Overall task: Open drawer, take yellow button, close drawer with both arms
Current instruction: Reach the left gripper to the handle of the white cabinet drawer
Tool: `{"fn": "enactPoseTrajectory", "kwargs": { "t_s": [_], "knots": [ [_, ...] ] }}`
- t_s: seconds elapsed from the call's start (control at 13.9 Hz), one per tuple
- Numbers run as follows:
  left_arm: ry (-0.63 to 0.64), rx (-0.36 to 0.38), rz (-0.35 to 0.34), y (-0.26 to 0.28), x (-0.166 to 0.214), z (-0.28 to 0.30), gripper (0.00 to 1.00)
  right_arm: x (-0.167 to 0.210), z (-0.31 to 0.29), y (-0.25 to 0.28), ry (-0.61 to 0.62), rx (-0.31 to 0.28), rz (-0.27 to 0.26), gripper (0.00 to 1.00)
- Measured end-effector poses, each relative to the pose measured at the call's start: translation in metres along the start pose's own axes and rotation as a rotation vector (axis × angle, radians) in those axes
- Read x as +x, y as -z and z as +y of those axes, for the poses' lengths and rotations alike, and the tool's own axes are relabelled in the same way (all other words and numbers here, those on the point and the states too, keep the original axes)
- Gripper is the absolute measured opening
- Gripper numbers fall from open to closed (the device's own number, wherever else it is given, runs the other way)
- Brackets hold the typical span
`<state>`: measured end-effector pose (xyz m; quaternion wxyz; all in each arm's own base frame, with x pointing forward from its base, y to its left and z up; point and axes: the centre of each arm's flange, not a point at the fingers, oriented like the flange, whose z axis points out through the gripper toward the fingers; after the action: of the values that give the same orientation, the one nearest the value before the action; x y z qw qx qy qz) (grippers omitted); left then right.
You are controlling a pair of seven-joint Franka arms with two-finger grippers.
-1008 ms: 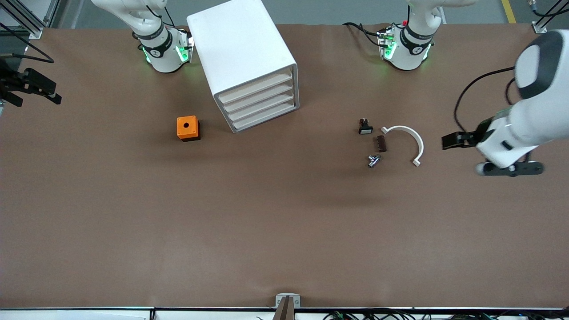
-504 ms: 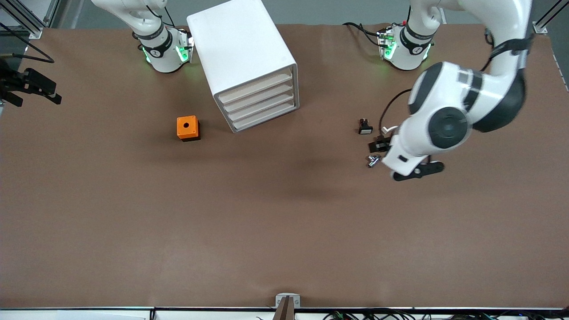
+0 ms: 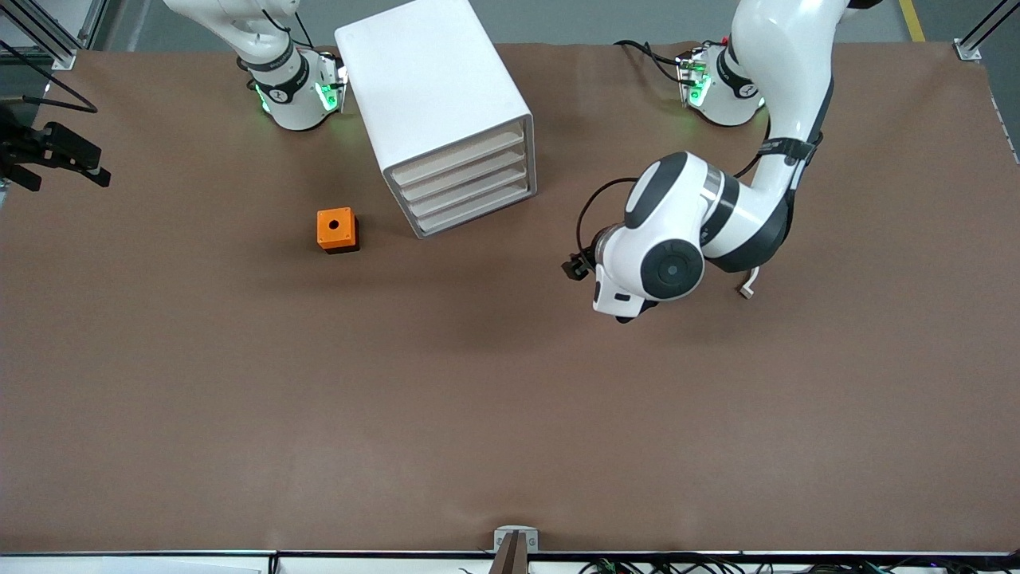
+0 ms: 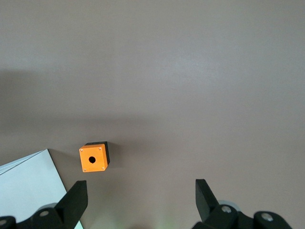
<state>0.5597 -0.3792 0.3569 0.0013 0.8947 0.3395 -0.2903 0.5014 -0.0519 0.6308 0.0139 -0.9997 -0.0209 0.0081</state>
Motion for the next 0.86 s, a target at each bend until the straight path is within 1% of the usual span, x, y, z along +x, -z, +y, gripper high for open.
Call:
{"fn": "enactPoseTrajectory", "kwargs": {
  "t_s": [0.14, 0.22, 0.29, 0.36, 0.5, 0.65, 0.72, 0.86],
  "knots": [
    [0.153, -0.037, -0.143, -0.006, -0.003, 0.011, 1.0, 0.0, 0.0, 0.0, 0.001, 0.0, 0.0, 1.0],
    [0.234, -0.038, -0.222, -0.011, -0.006, 0.015, 1.0, 0.0, 0.0, 0.0, 0.001, 0.0, -0.001, 1.0],
    [0.312, -0.016, -0.29, -0.018, -0.008, 0.018, 1.0, 0.0, -0.001, 0.0, 0.002, 0.0, -0.001, 1.0],
    [0.387, 0.019, -0.342, -0.027, -0.009, 0.02, 1.0, 0.0, -0.001, 0.0, 0.003, 0.0, -0.001, 1.0],
    [0.549, 0.119, -0.43, -0.047, -0.009, 0.023, 1.0, 0.0, -0.001, 0.0, 0.004, 0.0, -0.001, 1.0],
    [0.7, 0.266, -0.527, -0.072, -0.008, 0.023, 1.0, 0.0, -0.002, 0.0, 0.005, 0.0, -0.002, 1.0],
    [0.764, 0.333, -0.565, -0.084, -0.007, 0.024, 1.0, 0.0, -0.002, 0.0, 0.005, 0.0, -0.005, 1.0],
    [0.861, 0.428, -0.611, -0.1, -0.006, 0.026, 1.0, -0.001, -0.002, -0.001, 0.006, 0.001, -0.008, 1.0]
  ]
}}
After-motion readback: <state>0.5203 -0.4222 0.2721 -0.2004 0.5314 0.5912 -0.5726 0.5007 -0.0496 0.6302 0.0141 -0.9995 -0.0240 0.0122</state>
